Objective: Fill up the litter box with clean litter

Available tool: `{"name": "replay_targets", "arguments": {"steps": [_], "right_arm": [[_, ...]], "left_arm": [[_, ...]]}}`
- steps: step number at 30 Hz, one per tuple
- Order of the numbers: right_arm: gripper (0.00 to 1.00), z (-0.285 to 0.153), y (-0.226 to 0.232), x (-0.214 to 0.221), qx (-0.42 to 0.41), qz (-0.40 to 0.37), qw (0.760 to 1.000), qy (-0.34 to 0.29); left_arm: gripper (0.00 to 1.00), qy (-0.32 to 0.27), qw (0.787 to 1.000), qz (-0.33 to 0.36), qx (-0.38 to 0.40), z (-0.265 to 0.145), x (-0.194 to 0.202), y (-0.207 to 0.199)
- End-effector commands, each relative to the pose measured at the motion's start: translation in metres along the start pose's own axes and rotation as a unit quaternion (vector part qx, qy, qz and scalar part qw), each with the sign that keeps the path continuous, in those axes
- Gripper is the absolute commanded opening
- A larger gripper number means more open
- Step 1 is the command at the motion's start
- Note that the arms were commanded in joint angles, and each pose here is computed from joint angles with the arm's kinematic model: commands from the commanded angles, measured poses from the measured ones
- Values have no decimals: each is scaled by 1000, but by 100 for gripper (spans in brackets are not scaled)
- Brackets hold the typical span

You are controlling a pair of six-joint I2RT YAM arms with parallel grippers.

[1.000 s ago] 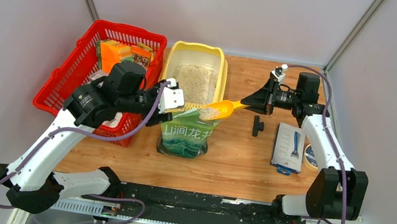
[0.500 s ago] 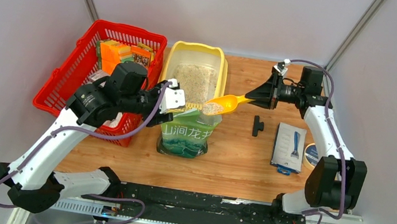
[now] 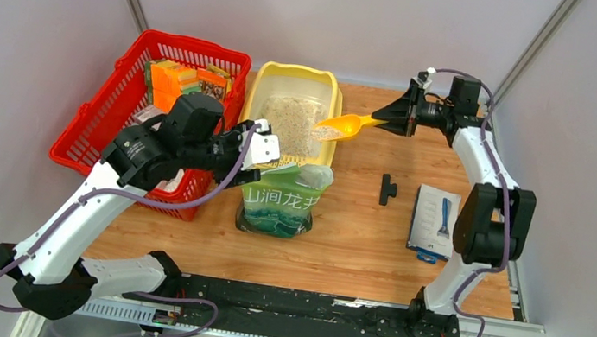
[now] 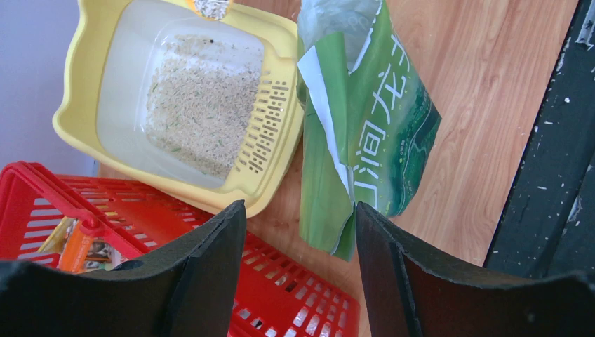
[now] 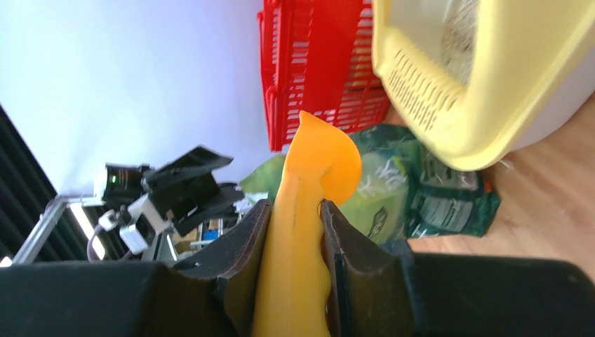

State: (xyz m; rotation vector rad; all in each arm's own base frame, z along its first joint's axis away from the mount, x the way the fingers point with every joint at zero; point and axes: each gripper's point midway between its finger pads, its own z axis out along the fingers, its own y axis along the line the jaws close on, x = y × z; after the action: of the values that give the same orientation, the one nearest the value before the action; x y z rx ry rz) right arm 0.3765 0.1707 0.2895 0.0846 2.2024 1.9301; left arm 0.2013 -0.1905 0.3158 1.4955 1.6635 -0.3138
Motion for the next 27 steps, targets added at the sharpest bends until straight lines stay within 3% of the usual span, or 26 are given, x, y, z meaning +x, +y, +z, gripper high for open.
{"name": "replay_targets", "arguments": {"steps": [1,7,14,18,25,27], "right_arm": [[0,12,5,-48,3,-41,999,-32],[0,46,-29,-90,52,-79,994,-55],[0,71,-19,-109,135,-237,959,-75],[0,83,0,-108,173,-339,920,-89],[0,87,16,-104,292,-519,798,-99],[0,84,26,-95,296,-532,786,-109]], "left_arm": [[66,15,1000,12,-9,2,6,5],[66,28,999,11,-10,1,12,4],[67,27,1000,3,7,-4,14,-6],[67,23,999,-4,28,-2,15,-14],[68,-4,998,-14,57,5,0,-20],[68,-12,998,-22,66,7,-5,-21]]}}
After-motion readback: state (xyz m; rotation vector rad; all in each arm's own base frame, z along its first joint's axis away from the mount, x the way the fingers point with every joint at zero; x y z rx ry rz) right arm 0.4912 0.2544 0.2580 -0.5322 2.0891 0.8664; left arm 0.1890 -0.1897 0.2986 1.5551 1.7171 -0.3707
